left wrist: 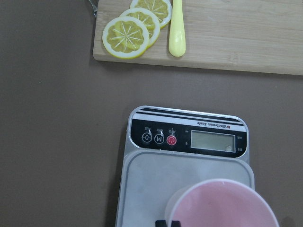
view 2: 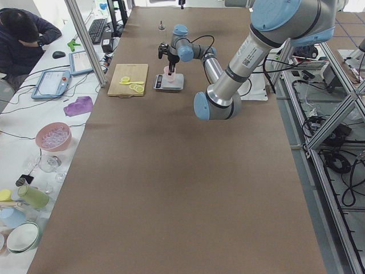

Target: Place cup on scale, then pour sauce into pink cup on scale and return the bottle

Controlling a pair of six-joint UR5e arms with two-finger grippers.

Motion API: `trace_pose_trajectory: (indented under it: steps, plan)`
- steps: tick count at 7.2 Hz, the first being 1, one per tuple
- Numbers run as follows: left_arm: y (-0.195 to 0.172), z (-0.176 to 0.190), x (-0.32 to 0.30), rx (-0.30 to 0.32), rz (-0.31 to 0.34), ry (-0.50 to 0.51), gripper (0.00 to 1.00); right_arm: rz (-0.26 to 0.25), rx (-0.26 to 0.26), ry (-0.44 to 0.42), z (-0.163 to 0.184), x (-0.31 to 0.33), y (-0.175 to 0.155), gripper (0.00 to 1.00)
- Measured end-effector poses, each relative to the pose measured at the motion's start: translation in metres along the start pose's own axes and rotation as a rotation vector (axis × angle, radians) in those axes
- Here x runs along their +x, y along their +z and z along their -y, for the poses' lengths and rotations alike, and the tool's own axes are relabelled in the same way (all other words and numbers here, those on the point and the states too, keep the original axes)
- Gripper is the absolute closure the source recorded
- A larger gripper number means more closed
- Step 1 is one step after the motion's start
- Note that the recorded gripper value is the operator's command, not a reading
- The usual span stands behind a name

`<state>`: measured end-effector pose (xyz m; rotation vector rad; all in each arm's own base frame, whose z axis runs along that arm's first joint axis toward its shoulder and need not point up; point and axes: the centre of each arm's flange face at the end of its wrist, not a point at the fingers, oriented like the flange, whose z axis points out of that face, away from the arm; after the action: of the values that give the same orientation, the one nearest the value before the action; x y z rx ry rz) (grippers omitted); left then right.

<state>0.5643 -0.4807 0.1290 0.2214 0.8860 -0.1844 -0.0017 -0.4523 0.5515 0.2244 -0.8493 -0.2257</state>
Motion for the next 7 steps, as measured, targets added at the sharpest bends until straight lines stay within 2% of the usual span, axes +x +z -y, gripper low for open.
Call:
trace_pose_trajectory:
  steps: [2,3,5,7]
  plan:
    - [0.001,-0.004,0.001,-0.003,-0.002,0.004,0.35,0.0,-0.001,0.001,0.0,0.0,0.0,0.0]
    - [0.0,-0.004,0.002,-0.001,-0.011,0.013,0.29,0.0,-0.001,0.001,-0.001,0.0,0.0,0.0]
    - [-0.012,-0.005,0.005,0.006,-0.042,0.05,0.03,0.0,-0.001,0.001,0.0,0.0,0.0,0.0]
    - [-0.032,0.0,0.005,0.019,-0.068,0.058,0.03,0.0,0.0,0.0,0.0,0.0,0.0,0.0]
